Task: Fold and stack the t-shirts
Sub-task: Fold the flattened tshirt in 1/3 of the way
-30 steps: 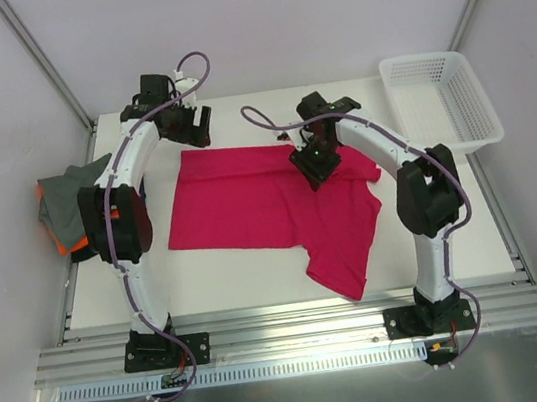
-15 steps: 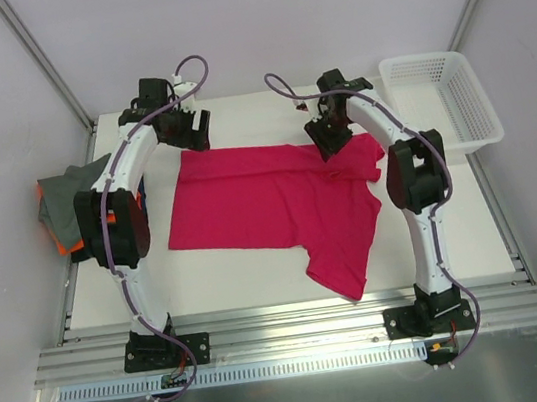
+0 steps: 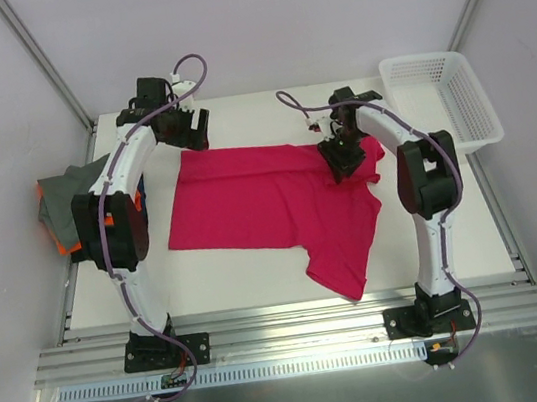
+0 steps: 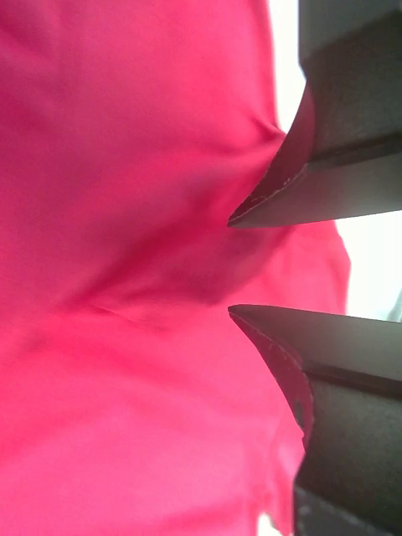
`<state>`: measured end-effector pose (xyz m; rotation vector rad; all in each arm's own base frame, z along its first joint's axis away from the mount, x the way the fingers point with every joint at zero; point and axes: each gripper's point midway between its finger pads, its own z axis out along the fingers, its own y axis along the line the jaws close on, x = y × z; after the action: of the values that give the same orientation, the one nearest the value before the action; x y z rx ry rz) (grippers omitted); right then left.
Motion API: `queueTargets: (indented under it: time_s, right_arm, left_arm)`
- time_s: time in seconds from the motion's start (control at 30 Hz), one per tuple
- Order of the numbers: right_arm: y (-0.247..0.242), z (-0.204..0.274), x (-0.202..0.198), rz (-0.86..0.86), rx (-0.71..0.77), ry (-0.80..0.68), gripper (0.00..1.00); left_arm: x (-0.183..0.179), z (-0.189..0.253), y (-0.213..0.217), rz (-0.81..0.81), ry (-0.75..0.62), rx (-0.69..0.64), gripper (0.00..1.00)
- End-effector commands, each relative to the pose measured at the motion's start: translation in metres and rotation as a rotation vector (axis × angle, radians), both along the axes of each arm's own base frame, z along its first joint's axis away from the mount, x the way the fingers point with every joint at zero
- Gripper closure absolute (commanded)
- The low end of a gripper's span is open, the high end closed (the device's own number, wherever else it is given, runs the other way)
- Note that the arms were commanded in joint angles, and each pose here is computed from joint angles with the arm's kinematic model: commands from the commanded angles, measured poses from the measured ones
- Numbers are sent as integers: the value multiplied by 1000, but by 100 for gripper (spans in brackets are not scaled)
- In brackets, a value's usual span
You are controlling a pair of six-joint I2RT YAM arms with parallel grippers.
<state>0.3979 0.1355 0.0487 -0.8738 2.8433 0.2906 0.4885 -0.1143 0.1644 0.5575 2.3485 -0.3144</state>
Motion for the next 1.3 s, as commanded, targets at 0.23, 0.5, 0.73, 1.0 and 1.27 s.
queueTargets:
  time_s: [0.23, 0.5, 0.73, 1.0, 1.27]
  right_arm:
    - [9, 65, -54, 19, 65, -61, 54]
    - [-16, 71, -11, 5, -20, -160, 54]
    - [-4, 78, -58, -76, 119, -21, 59]
    - [3, 78, -154, -174, 249, 59, 57]
    - [-6, 82, -122, -240, 282, -1, 53]
  left_arm:
    - [2, 27, -9, -13, -44, -64, 18]
    - [-2, 28, -10, -13, -39, -74, 18]
    - [-51, 11, 0, 51, 82, -97, 12]
    - [-131, -31, 6, 113, 298, -155, 9]
    - [-112, -33, 4, 76, 307, -138, 9]
